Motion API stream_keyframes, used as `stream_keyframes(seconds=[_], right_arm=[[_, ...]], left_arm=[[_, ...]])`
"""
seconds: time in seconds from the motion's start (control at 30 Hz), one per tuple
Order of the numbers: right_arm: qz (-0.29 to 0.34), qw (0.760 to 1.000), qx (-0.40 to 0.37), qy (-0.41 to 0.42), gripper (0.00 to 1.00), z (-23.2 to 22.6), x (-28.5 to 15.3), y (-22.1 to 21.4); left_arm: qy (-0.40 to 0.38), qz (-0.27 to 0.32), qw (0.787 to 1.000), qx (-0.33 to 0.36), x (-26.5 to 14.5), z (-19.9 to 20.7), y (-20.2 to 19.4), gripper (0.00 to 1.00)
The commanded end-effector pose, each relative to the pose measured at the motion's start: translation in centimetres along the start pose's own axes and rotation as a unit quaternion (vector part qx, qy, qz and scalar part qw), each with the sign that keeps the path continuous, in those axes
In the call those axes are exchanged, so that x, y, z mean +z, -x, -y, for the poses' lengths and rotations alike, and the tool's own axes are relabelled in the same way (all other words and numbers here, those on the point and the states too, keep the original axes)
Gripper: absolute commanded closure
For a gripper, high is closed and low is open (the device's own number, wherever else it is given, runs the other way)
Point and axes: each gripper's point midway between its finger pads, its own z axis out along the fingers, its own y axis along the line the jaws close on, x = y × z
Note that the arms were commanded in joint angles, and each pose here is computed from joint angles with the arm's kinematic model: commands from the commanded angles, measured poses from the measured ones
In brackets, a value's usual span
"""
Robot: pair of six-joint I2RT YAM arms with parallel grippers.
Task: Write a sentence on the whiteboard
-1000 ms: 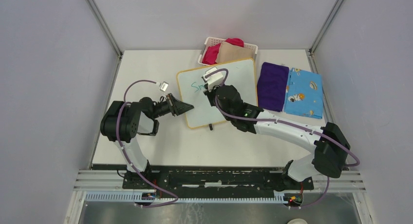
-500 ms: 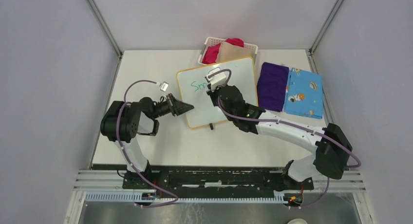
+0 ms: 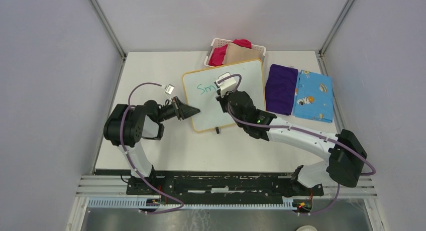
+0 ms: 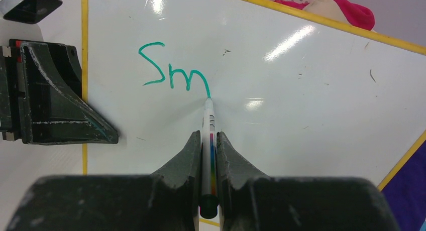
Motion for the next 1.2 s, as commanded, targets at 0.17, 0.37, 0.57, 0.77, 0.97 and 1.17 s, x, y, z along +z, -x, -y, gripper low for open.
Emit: stream_keyframes(seconds=[0.17,0.37,0.57,0.77,0.97,1.17], right_arm=[[0.049,0.998,0.043,0.002,1.00,1.4,-1.9,4.9],[0.067,0.997,0.045,-0.004,1.00,2.2,-2.8,6.6],[0.070,0.997,0.043,0.008,1.00,1.7,-2.6,6.7],[0.077,0.996,0.046,0.028,1.00,0.9,-2.4,7.2],[0.073,0.996,0.042,0.034,1.00,0.4,-1.9,7.0],[0.065,0.997,0.039,0.026,1.00,0.4,-1.3,6.5]], left_arm=[[-0.021,-0.007,0.999,0.044,0.2,1.1,0.3,0.58],[-0.019,-0.011,0.999,0.040,0.2,0.9,0.0,0.54],[-0.016,-0.013,0.999,0.039,0.2,0.7,-0.1,0.52],[-0.005,-0.021,0.999,0.033,0.2,0.0,-0.5,0.54],[0.002,-0.025,0.999,0.033,0.2,-0.3,-0.7,0.56],[0.005,-0.028,0.999,0.032,0.2,-0.5,-0.7,0.57]])
